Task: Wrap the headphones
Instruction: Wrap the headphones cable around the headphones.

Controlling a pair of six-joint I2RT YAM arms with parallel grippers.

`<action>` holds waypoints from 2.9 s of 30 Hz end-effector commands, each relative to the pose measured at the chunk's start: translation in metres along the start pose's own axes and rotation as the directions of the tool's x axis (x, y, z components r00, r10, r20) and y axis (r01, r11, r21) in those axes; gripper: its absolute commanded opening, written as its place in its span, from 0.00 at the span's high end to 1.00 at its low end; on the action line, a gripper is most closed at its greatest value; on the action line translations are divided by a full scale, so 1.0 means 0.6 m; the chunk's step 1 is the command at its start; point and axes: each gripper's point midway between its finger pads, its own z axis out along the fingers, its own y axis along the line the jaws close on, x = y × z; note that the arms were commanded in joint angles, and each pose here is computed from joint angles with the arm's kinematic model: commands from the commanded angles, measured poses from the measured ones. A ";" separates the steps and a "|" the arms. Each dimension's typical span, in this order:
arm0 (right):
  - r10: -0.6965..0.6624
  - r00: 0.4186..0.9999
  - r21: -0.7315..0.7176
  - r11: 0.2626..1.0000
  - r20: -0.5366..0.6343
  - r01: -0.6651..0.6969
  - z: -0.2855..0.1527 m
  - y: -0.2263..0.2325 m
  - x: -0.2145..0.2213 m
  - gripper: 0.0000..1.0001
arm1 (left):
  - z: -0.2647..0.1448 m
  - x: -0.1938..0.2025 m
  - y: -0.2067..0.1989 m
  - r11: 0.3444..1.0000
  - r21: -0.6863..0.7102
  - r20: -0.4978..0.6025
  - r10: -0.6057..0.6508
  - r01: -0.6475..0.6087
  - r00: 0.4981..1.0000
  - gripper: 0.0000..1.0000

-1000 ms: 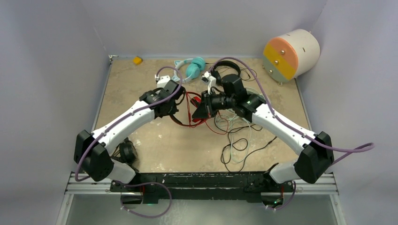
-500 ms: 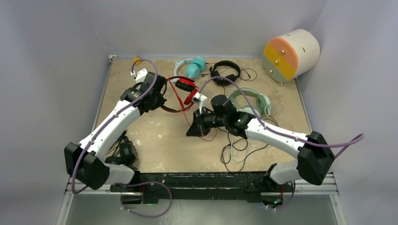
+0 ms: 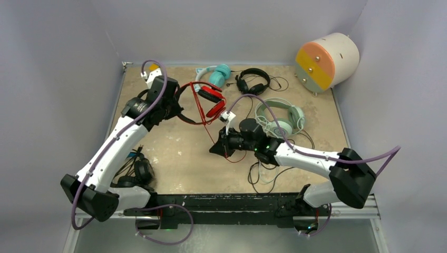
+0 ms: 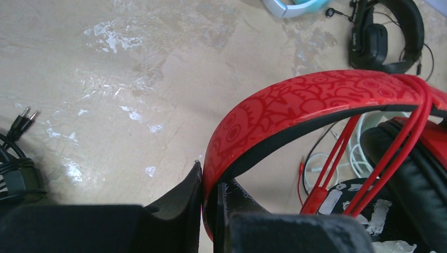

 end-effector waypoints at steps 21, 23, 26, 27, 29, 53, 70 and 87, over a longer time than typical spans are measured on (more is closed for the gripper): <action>-0.049 0.980 -0.090 0.994 0.194 0.068 0.032 -0.028 0.041 0.93 | -0.123 -0.048 -0.030 0.967 0.254 0.071 0.012 -0.029 0.997 1.00; -0.052 0.979 -0.087 0.994 0.195 0.071 0.035 -0.031 0.042 0.92 | -0.129 -0.052 -0.031 0.965 0.261 0.075 0.011 -0.030 0.997 1.00; -0.049 0.979 -0.073 0.995 0.198 0.065 0.037 -0.041 0.046 0.87 | -0.141 -0.059 -0.031 0.963 0.266 0.083 0.019 -0.041 0.996 1.00; -0.044 0.979 -0.072 0.996 0.200 0.059 0.036 -0.044 0.046 0.87 | -0.145 -0.060 -0.031 0.963 0.267 0.084 0.022 -0.044 0.996 1.00; -0.011 0.980 -0.086 0.996 0.200 0.029 0.034 -0.053 0.047 0.87 | -0.152 -0.060 -0.032 0.959 0.280 0.080 0.029 -0.051 0.996 1.00; 0.252 0.951 -0.225 0.952 0.178 -0.210 -0.046 -0.134 -0.077 1.00 | -0.178 0.100 -0.050 0.676 0.654 -0.002 0.449 -0.339 0.893 1.00; 0.082 0.993 -0.144 0.985 -0.083 -0.093 -0.111 -0.082 -0.155 1.00 | -0.092 0.138 -0.014 0.490 0.412 0.304 0.721 -0.768 0.623 1.00; 0.068 0.996 -0.156 0.985 -0.064 -0.077 -0.148 -0.039 -0.179 1.00 | -0.036 0.128 -0.035 0.268 0.181 0.285 0.907 -0.946 0.311 1.00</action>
